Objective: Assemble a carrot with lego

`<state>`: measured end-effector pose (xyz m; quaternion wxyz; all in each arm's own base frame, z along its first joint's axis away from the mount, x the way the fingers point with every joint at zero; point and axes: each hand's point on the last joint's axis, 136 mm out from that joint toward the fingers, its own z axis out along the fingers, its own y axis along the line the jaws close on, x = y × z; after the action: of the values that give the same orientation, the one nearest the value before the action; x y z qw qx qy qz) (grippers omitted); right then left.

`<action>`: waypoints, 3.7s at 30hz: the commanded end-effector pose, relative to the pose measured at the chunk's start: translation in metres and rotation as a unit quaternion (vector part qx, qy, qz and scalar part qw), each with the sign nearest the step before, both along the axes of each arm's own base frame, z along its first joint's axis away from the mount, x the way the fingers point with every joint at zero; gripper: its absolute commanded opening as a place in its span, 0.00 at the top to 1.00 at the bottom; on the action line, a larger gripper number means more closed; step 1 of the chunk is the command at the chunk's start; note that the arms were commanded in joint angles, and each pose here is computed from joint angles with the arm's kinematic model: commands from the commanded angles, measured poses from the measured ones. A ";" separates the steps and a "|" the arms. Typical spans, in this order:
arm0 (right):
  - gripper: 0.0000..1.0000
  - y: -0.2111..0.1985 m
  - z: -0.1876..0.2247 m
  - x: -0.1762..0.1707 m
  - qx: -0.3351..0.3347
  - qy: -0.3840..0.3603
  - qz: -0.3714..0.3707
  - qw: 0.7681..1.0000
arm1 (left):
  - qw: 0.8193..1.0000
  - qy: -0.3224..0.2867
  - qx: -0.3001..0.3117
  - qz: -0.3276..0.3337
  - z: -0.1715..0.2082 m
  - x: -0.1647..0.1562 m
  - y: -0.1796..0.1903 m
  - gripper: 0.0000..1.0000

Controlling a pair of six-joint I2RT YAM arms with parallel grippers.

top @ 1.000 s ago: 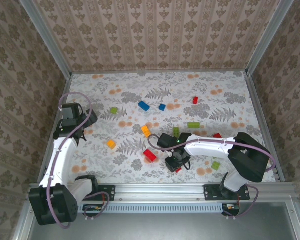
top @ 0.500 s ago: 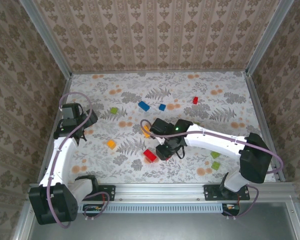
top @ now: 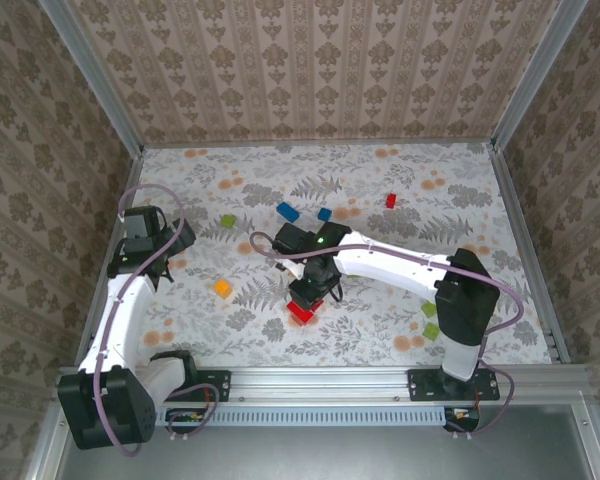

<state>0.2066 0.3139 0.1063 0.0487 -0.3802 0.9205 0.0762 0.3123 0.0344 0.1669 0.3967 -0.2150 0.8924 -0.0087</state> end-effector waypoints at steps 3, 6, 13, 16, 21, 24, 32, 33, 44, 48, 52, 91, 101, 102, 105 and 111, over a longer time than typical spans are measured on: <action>0.61 0.008 -0.004 -0.008 -0.005 0.028 0.029 0.999 | 1.000 -0.020 0.000 0.005 0.016 0.003 0.002 0.00; 0.61 0.011 -0.007 -0.010 -0.003 0.034 0.033 0.999 | 1.000 -0.021 -0.001 0.005 0.016 0.004 0.002 0.00; 0.61 0.016 -0.013 -0.013 -0.001 0.044 0.039 0.998 | 1.000 -0.021 0.000 0.004 0.016 0.004 0.002 0.00; 0.61 0.016 -0.015 -0.015 -0.003 0.048 0.041 0.998 | 1.000 -0.020 0.000 0.004 0.016 0.004 0.002 0.00; 0.61 0.017 -0.018 -0.019 -0.003 0.053 0.042 0.998 | 1.000 -0.020 0.000 0.004 0.016 0.004 0.002 0.00; 0.61 0.017 -0.020 -0.020 -0.006 0.054 0.041 0.998 | 1.000 -0.020 0.000 0.004 0.016 0.004 0.002 0.00; 0.61 0.016 -0.032 -0.021 -0.018 0.056 0.032 0.998 | 1.000 -0.020 0.000 0.004 0.016 0.003 0.002 0.00; 0.61 0.017 -0.033 -0.021 -0.019 0.057 0.031 0.998 | 1.000 -0.020 -0.001 0.005 0.016 0.003 0.002 0.00; 0.61 0.020 -0.044 -0.024 -0.020 0.064 0.021 0.997 | 1.000 -0.019 0.000 0.004 0.015 0.003 0.001 0.00; 0.61 0.018 -0.050 -0.027 -0.031 0.065 0.018 0.997 | 1.000 -0.020 0.000 0.004 0.016 0.003 0.002 0.00; 0.61 0.012 -0.059 -0.029 -0.044 0.066 0.012 0.997 | 1.000 -0.021 0.000 0.004 0.016 0.003 0.002 0.00; 0.69 -0.023 -0.089 -0.052 -0.119 0.067 0.038 0.990 | 1.000 -0.023 0.000 0.003 0.017 0.002 0.001 0.00; 0.66 -0.010 -0.050 -0.034 -0.102 0.018 0.106 0.989 | 1.000 -0.022 -0.001 0.003 0.017 0.002 0.001 0.00; 0.66 -0.009 -0.049 -0.033 -0.099 0.017 0.109 0.989 | 1.000 -0.022 0.000 0.003 0.017 0.002 0.002 0.00; 0.65 -0.009 -0.048 -0.034 -0.099 0.017 0.120 0.988 | 1.000 -0.023 -0.001 0.003 0.018 0.002 0.001 0.00; 0.62 -0.009 -0.048 -0.040 -0.082 0.025 0.133 0.987 | 1.000 -0.023 -0.001 0.002 0.018 0.003 0.001 0.00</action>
<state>0.1807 0.3249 0.0704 0.0280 -0.4817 0.8750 0.0393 0.3120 0.0345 0.1686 0.3995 -0.2150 0.8911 -0.0091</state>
